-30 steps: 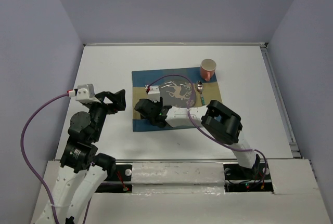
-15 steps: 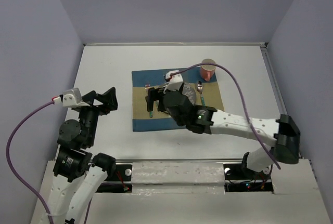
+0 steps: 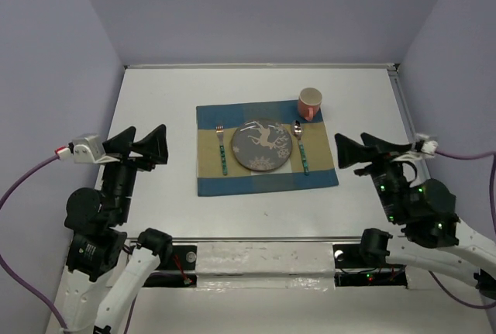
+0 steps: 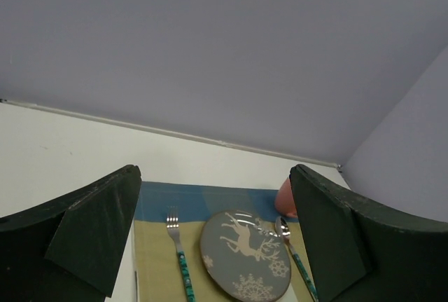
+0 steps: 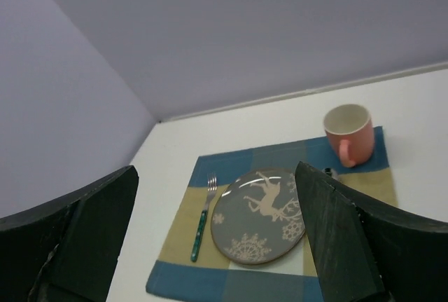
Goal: Set the dinner table for one person
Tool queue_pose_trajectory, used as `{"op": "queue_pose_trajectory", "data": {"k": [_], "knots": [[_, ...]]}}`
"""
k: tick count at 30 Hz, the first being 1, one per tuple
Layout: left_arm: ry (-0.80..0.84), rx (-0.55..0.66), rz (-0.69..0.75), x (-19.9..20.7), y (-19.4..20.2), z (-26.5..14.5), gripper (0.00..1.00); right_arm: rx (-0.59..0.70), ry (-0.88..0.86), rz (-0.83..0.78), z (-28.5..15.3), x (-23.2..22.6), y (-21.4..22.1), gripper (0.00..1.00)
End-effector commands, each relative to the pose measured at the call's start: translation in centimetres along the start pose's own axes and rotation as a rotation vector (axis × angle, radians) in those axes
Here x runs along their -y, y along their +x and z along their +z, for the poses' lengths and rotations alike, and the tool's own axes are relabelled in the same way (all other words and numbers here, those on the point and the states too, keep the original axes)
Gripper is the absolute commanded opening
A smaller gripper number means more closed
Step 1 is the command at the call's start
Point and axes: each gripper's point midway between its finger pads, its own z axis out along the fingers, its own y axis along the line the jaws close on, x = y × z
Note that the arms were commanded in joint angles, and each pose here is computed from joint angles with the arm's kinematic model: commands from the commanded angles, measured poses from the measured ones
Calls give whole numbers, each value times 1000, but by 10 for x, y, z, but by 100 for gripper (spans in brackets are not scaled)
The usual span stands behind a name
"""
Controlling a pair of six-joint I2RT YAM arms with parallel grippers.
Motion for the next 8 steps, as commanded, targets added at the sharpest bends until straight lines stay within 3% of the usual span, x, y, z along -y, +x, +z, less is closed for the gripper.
{"op": "queue_pose_trajectory", "data": {"k": [1,8], "knots": [[83,37,-18,21,-19,3,99,68,92,31,-22,46,-3,100],[117,-30,-43,25,9,13,99,65,148,27,-26,63,15,100]]}}
